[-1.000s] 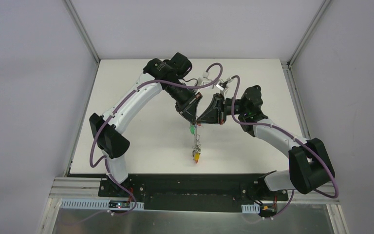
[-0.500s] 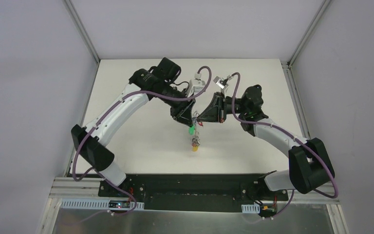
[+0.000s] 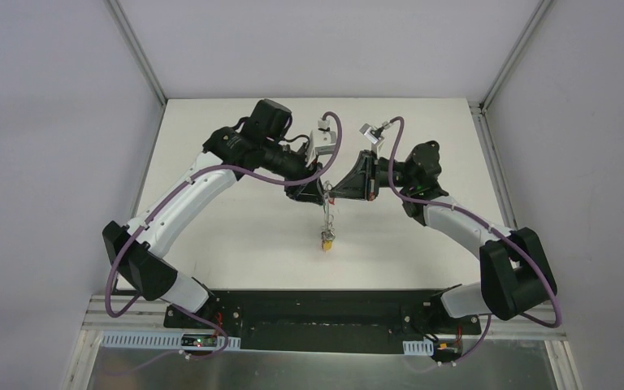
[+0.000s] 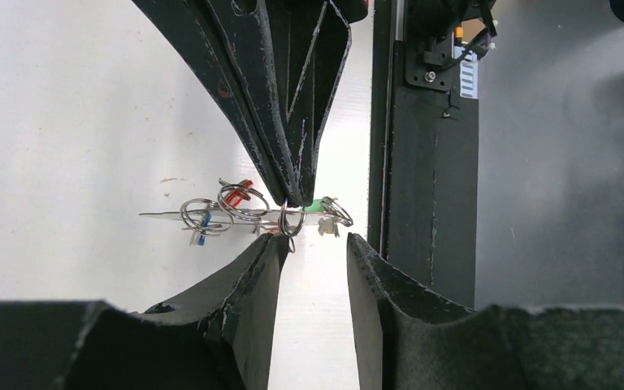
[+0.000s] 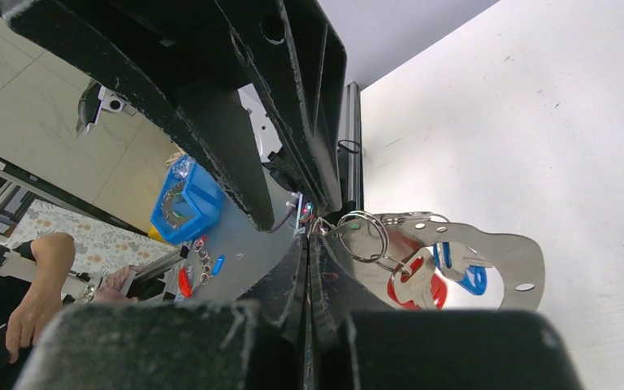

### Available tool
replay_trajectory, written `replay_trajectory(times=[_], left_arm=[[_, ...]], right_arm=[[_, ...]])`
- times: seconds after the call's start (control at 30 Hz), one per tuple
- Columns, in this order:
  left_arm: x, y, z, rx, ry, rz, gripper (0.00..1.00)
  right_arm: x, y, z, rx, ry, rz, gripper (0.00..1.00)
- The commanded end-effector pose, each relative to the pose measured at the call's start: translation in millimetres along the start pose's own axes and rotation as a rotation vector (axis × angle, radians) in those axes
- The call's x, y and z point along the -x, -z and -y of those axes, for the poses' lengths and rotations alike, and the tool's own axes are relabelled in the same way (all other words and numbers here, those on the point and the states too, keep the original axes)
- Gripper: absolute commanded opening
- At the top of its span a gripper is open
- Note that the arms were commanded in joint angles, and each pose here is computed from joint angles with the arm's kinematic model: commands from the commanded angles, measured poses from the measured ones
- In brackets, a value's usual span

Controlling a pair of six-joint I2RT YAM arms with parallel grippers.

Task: Put the keys on the keyring

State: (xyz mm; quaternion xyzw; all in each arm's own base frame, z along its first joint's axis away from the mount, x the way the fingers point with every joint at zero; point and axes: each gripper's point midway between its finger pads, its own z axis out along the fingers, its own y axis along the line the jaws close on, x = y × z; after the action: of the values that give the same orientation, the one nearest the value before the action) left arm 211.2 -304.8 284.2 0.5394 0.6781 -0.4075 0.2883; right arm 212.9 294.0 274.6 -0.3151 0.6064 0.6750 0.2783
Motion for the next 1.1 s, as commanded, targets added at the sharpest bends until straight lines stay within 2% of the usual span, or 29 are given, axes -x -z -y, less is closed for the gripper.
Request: replay_trajectory(times=[0.0, 0.3, 0.7, 1.07], left_arm=[[2.1, -1.2, -7.0, 0.019, -0.068, 0.014, 0.36], [-14.2, -7.8, -5.9, 0.01, -0.079, -0.016, 0.26], [-14.3, -13.7, -2.7, -0.014, -0.072, -0.021, 0.01], [-17.1, -13.2, -4.1, 0.014, -0.077, -0.056, 0.0]], right_arm=[[22.1, -1.0, -13.6, 0.026, 0.103, 0.037, 0.0], [24.4, 0.0, -11.6, 0.021, 0.104, 0.042, 0.0], [24.9, 0.5, -5.2, 0.002, 0.09, 0.057, 0.0], [25.8, 0.9, 0.2, -0.021, 0.073, 0.07, 0.0]])
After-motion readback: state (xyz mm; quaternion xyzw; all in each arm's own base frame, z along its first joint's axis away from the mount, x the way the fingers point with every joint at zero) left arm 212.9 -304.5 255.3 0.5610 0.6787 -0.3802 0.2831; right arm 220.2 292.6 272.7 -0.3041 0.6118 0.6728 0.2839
